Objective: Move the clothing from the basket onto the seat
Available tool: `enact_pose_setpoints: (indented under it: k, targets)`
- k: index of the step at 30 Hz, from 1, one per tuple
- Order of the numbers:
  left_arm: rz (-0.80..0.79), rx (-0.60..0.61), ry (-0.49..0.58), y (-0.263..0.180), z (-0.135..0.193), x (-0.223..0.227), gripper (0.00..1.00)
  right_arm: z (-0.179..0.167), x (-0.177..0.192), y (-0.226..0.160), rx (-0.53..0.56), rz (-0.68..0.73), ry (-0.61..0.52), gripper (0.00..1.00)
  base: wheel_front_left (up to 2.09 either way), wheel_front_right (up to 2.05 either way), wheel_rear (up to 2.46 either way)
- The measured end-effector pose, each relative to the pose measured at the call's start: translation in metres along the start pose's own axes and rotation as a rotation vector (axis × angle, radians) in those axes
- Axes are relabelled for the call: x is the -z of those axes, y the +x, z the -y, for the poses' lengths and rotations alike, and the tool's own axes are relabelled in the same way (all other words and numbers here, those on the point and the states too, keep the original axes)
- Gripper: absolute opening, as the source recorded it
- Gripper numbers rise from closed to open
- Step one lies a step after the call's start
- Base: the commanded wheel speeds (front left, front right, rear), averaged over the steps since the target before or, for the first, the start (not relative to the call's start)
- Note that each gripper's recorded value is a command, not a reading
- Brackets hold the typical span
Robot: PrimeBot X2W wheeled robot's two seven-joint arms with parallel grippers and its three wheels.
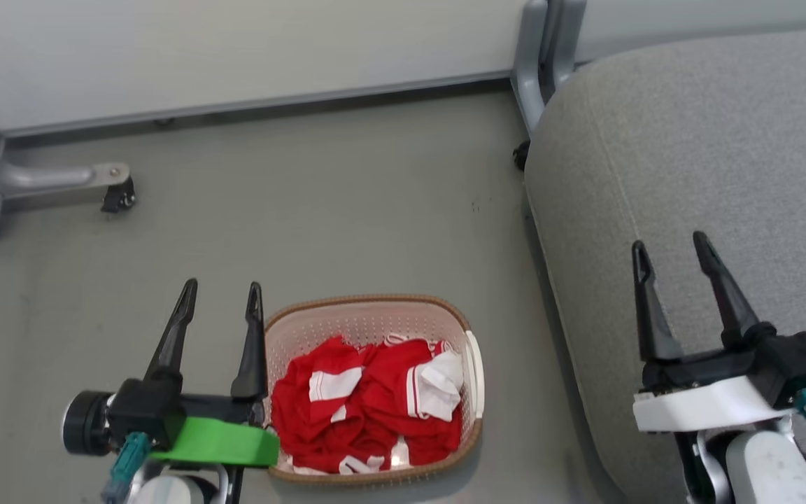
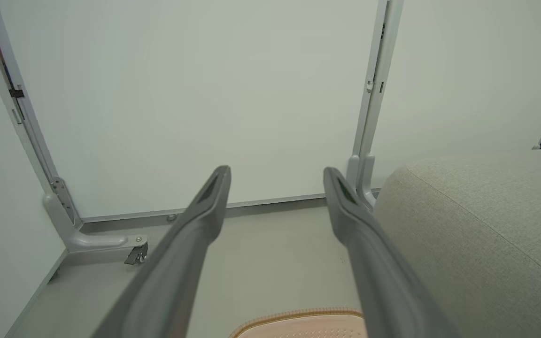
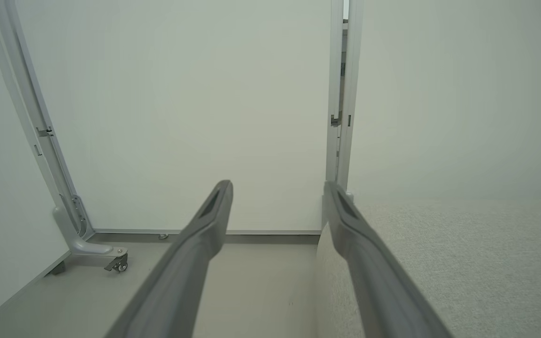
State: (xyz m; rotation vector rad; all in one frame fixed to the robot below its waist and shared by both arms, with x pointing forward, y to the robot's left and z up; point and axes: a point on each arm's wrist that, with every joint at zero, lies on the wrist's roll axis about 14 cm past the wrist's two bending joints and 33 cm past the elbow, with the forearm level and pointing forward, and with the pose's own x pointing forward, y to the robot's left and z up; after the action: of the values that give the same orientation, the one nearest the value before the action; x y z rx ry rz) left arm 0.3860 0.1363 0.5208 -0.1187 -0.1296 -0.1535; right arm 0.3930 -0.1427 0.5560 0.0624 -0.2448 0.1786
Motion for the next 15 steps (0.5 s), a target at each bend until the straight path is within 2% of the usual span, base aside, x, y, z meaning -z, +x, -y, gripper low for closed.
enact_pose_setpoints:
  k: [7, 15]
  targets:
    - [-0.120, 0.116, 0.034, 0.045, 0.018, 0.054, 1.00, 0.019, 0.019, 0.041, 0.027, 0.002, -0.031, 1.00, 0.00, 0.00, 0.00]
    - [-0.346, 0.330, 0.127, 0.073, 0.046, 0.154, 1.00, 0.041, 0.059, 0.080, 0.059, -0.016, -0.050, 1.00, 0.00, 0.00, 0.00]
